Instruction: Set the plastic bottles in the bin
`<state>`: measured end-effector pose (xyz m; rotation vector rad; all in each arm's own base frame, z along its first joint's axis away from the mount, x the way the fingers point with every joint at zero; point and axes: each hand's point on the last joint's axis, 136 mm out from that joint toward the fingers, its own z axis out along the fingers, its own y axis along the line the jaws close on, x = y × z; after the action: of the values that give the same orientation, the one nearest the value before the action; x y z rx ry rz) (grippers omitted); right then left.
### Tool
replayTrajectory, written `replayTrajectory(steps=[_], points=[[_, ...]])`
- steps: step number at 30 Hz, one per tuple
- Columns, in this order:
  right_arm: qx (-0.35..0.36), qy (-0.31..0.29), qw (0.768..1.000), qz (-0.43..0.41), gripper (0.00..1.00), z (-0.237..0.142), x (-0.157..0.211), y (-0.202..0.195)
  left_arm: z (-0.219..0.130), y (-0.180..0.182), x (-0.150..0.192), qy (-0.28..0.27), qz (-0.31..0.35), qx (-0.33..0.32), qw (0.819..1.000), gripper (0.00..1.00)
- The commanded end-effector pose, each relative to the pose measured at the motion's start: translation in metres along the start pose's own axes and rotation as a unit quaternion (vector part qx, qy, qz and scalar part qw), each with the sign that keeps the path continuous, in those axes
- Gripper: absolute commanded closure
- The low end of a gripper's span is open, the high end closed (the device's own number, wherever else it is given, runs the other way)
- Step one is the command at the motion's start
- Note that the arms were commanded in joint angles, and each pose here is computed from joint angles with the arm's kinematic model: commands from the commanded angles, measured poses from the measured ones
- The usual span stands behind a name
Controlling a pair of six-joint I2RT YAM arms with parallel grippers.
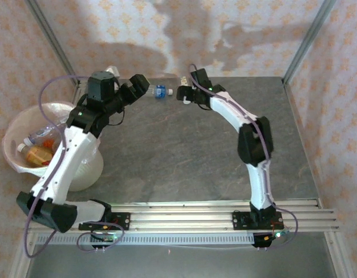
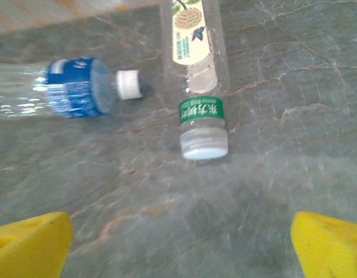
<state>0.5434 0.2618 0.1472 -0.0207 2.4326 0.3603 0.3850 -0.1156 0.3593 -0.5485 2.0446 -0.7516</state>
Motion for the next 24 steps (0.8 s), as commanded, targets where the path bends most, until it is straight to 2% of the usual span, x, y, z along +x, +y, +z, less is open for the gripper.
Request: replayTrajectory(steps=[1,5,10,16,24], points=[[0.082,0.080,0.991,-0.069,0.04,0.015,0.017,-0.033,-0.016,-0.007,-0.006,-0.005,0.031,0.003,0.999,0.00],[0.077,0.075,0.990,-0.089,0.06,0.049,0.010,-0.028,-0.029,-0.007,-0.010,-0.030,0.058,0.012,0.998,0.00],[0.086,0.054,0.992,-0.070,0.09,0.080,0.012,-0.033,-0.041,0.000,-0.011,-0.048,0.082,0.000,0.995,0.00],[0.067,0.058,0.994,-0.058,0.19,0.099,0.020,-0.028,-0.043,0.012,-0.005,-0.034,0.108,-0.028,0.993,0.00],[0.081,0.023,0.995,-0.055,0.33,0.107,0.005,-0.033,-0.032,0.024,0.001,-0.021,0.125,-0.049,0.991,0.00]])
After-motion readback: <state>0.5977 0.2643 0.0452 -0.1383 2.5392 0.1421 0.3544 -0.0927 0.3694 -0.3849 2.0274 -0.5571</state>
